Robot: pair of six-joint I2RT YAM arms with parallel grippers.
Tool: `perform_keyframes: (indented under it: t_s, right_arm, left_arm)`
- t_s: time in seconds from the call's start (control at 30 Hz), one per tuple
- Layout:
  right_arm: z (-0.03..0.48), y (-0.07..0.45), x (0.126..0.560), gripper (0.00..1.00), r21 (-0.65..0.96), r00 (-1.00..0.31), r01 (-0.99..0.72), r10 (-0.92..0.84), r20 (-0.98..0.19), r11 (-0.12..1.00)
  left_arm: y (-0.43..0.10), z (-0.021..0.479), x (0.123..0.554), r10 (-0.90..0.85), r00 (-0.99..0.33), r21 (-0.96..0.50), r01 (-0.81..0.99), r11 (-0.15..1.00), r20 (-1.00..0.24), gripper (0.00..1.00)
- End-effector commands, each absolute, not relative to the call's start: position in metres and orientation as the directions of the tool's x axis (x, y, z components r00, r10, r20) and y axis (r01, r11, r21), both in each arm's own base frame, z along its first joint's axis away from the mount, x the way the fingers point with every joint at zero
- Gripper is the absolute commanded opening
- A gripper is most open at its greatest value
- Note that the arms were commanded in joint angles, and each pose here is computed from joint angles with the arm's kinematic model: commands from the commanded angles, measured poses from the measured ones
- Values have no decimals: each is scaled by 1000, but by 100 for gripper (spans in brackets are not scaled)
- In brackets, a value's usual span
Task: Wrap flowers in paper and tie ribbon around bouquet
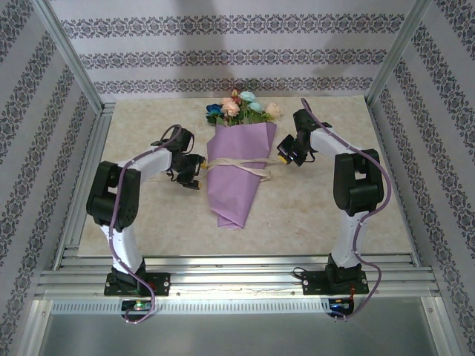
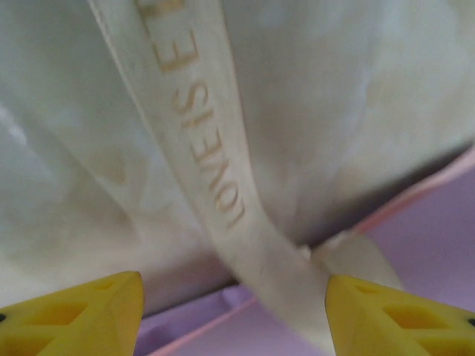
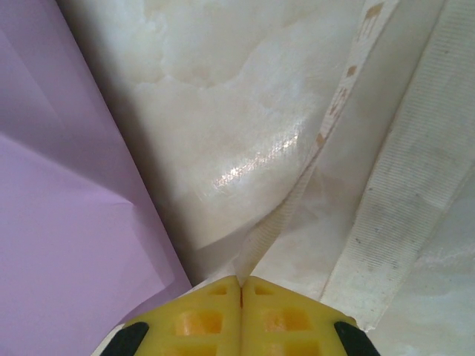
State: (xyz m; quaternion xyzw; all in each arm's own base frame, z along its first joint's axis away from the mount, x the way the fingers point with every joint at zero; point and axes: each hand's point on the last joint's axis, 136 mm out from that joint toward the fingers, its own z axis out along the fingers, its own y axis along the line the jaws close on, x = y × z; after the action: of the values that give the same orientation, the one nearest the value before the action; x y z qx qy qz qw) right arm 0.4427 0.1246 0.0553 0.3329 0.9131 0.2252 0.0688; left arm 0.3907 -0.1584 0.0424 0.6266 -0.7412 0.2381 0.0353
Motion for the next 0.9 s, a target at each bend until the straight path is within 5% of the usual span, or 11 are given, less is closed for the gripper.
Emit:
perform_keyframes:
  t_s: [0.0,0.2,0.3,0.43,0.87]
  right_arm:
    - [66,131,441,0,485,-785,547,620,12,682]
    - [66,133,441,0,493,-783,546,621,14,677]
    - [69,132,440,0,494,-782,544,623,5,678]
    - [74,128,440,0,486,-783,537,621,-16,689]
    - [78,31,440,0,424,-662,650,744,-92,631]
  left_arm:
    - [-161,42,411,-916,-48,-306,-948,-83,398,66]
    - [-163,25,408,-909,52,-279,-943,-180,413,59]
    - [-159,14,417,-908,79,-293,-932,-213,411,41]
    - [-152,13,426,-907,95,-325,-914,-243,411,0]
    - [-89,42,429,-914,98,-431,-859,-278,394,0]
